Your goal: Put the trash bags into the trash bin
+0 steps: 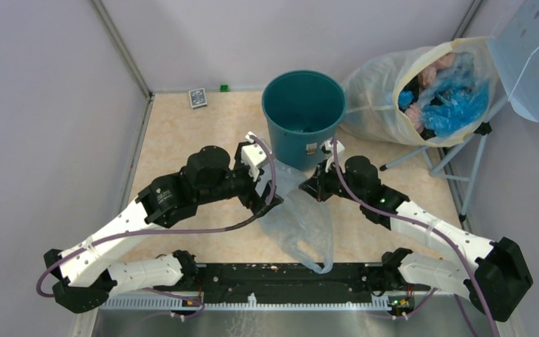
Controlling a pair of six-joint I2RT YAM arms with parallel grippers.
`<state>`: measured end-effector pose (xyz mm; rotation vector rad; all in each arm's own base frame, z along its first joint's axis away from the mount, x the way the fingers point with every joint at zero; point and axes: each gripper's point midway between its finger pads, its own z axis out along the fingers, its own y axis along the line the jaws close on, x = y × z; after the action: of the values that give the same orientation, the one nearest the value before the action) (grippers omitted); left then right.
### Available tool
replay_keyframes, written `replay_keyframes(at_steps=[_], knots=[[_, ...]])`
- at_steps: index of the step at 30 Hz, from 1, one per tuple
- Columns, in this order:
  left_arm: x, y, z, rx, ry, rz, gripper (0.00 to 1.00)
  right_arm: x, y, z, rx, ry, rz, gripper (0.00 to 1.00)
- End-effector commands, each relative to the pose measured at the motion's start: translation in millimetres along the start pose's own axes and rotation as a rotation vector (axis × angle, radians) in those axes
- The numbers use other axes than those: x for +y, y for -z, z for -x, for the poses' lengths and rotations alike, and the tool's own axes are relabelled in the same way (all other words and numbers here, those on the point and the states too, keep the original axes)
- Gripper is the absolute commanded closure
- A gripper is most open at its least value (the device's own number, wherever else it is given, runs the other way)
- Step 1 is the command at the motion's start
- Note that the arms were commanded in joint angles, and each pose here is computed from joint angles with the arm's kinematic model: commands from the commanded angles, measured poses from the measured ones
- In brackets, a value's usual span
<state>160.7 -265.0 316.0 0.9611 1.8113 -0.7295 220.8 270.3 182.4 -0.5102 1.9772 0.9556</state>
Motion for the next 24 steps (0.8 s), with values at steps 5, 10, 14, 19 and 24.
replay_keyframes(at_steps=[5, 10, 14, 19, 24], knots=[[-10, 5, -18, 0.074, 0.035, -0.047, 0.02, 17, -3, 29, -0.070, 0.010, 0.049, 1.00], [-21, 9, -21, 0.082, 0.030, -0.114, 0.01, 17, -5, 27, -0.059, 0.006, 0.052, 1.00], [-34, 11, -22, 0.077, 0.014, -0.191, 0.04, 17, -5, 27, -0.058, 0.004, 0.051, 1.00], [-25, 5, -32, 0.114, -0.001, -0.149, 0.43, 17, -6, 26, -0.053, 0.000, 0.052, 1.00], [-6, -5, -36, 0.137, -0.001, -0.040, 0.99, 16, -6, 27, -0.052, 0.002, 0.045, 1.00]])
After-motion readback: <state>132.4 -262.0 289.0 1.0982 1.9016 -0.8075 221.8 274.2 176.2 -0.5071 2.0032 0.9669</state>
